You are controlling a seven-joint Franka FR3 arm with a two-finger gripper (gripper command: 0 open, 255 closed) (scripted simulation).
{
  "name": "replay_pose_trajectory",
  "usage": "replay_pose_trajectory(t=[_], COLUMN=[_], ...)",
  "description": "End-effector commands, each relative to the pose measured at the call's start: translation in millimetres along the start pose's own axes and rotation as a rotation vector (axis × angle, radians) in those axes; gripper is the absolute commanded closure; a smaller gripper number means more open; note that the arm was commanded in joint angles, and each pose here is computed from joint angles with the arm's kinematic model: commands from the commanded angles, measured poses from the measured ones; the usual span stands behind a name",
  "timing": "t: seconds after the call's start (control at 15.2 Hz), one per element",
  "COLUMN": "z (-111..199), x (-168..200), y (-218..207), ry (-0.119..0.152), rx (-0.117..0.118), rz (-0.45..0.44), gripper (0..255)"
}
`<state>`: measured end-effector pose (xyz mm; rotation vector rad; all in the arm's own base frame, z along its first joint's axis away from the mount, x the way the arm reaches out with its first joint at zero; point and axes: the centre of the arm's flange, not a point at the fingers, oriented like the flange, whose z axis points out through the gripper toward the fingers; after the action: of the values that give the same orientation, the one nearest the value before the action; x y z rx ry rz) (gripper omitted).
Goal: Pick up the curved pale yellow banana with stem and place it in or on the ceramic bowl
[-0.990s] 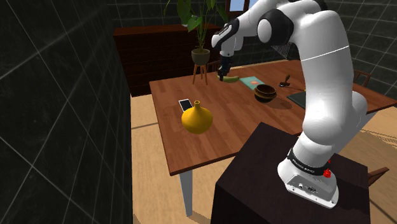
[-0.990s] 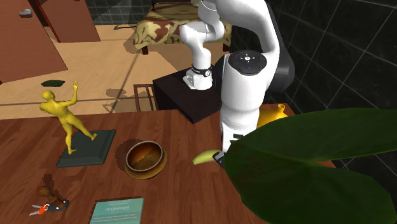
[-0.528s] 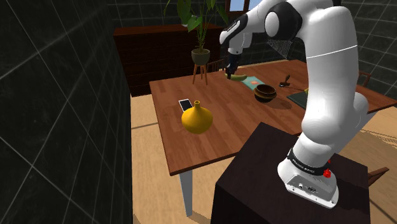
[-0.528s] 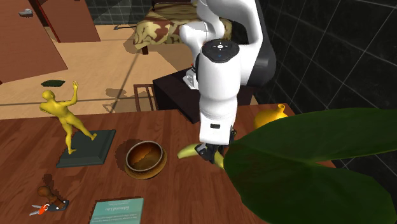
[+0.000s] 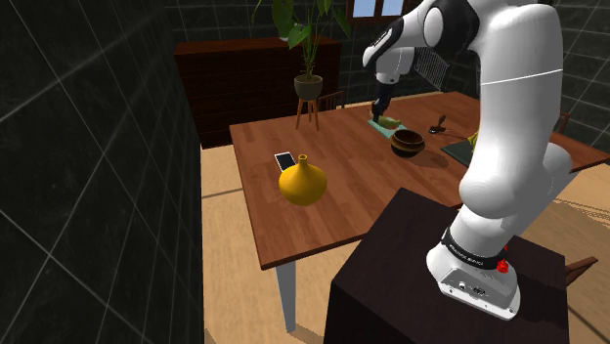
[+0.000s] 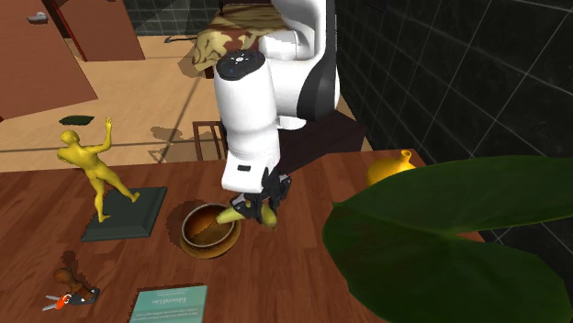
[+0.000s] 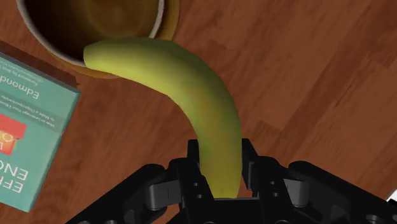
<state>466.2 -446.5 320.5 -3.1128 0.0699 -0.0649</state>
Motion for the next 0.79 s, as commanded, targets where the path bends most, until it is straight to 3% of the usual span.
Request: replay_pose_trajectory(t=[0.0,0.53,0.73], z=[-2,-9,7], x=[-19,-104,-105], y=[17,85,86], ry=[0.000,0.000,0.000], rx=[0.000,0.000,0.000], rz=[-0.001,-0.001,-0.001], gripper=[255,255,255])
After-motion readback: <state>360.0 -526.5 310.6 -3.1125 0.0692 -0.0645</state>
